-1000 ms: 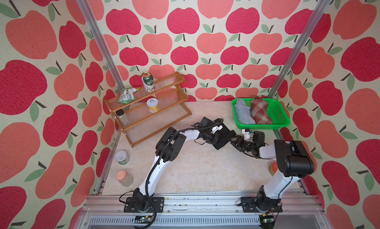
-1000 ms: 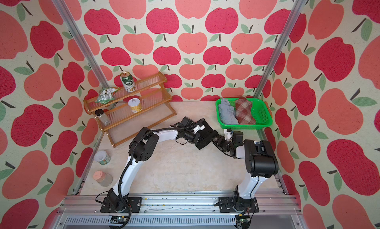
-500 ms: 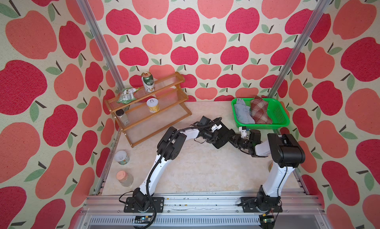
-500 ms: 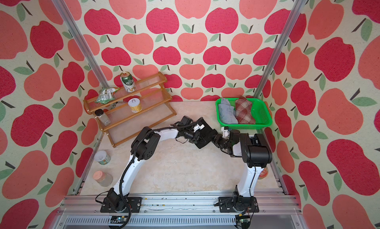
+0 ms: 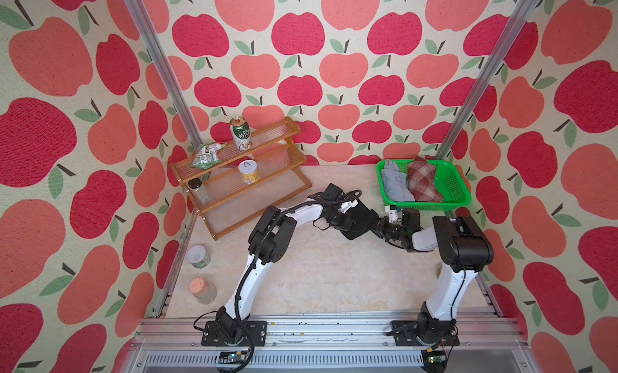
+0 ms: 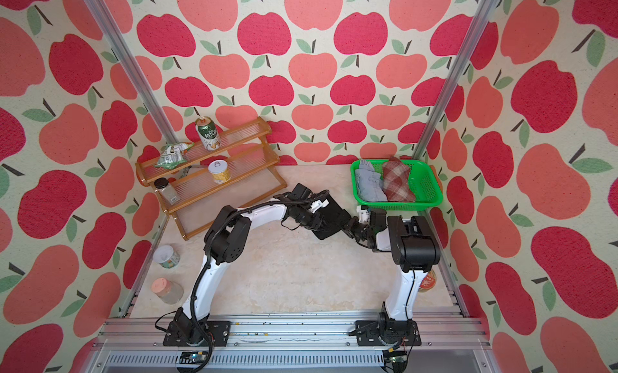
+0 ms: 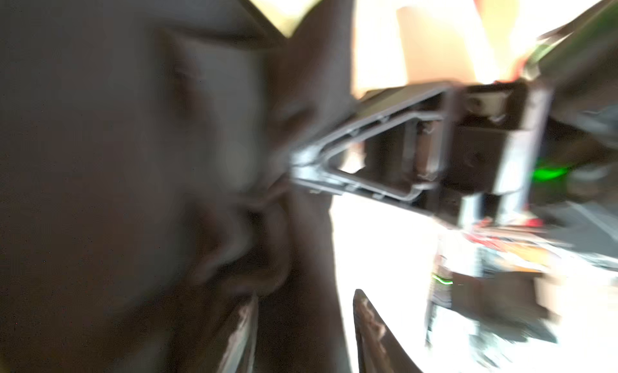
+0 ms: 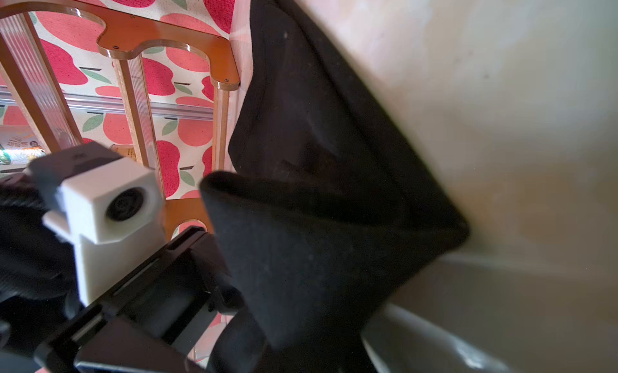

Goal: Roll up the skirts
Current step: Roll the skirt at the center of the board.

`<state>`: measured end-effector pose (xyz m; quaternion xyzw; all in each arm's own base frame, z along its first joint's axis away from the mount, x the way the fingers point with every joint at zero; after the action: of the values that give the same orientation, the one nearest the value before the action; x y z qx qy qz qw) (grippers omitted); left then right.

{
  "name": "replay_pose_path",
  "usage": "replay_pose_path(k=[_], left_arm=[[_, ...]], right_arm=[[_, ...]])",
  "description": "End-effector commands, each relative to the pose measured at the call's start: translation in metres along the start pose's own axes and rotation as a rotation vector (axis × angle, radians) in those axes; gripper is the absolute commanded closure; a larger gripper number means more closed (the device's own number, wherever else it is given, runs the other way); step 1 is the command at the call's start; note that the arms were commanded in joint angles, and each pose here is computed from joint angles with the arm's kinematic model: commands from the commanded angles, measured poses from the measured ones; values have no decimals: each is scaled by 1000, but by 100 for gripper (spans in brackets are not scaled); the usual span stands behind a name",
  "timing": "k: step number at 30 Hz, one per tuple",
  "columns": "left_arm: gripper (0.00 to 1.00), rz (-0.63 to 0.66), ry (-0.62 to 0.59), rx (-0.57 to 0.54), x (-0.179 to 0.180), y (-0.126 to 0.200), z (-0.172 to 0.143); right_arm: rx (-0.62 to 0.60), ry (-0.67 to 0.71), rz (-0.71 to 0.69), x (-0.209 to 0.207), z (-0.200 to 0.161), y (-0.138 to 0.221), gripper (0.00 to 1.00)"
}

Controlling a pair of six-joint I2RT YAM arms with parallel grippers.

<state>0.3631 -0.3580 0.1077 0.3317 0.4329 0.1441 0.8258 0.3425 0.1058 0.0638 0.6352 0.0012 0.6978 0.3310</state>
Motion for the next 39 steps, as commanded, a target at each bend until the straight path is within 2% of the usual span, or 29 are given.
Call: replay_pose_path(k=[1, 3, 5, 7, 9, 13, 15, 20, 27, 30, 32, 33, 39], left_arm=[[46, 426, -277, -250, -10, 71, 5], [29, 501, -473, -380, -39, 88, -2], [18, 597, -714, -427, -68, 87, -16], [13, 664, -935, -408, -93, 71, -34], [10, 698, -1081, -358, -108, 51, -47], [6, 808, -1293, -262, -122, 6, -66], [3, 837, -1328, -237, -124, -8, -68], [2, 891, -1322, -203, -118, -22, -64], [3, 1019, -1247, -121, -95, -34, -55], [9, 1032, -1214, -70, -88, -41, -55], [25, 1030, -1213, -36, -86, -46, -57], [29, 1027, -1218, -12, -83, -50, -59], [29, 1020, -1219, 74, -74, -65, -65]], right_arm=[[47, 5, -43, 4, -10, -2, 100], [63, 10, -51, 8, -14, -3, 100], [63, 10, -60, 11, -15, -3, 100], [63, 6, -63, 14, -14, -1, 100], [66, 2, -63, 18, -13, 0, 100], [74, 5, -73, 28, -10, 4, 100], [74, 11, -79, 32, -9, 7, 100], [79, 24, -80, 40, -9, 11, 100], [89, 29, -94, 43, -10, 14, 100], [90, 27, -97, 42, -10, 14, 100], [92, 24, -97, 42, -9, 14, 100], [92, 23, -98, 42, -10, 14, 100], [93, 11, -94, 41, -8, 15, 100]])
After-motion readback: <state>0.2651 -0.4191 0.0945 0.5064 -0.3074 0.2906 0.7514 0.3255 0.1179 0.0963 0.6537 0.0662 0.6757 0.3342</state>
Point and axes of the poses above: each gripper's point midway between its finger pads, its own y axis back along the fingers, its own x axis along the line the jaws close on, z = x × y, the point moved 8 cm from there along y, back along the fingers, and after that the axes turned 1 degree about -y, right-handed, at the moved point
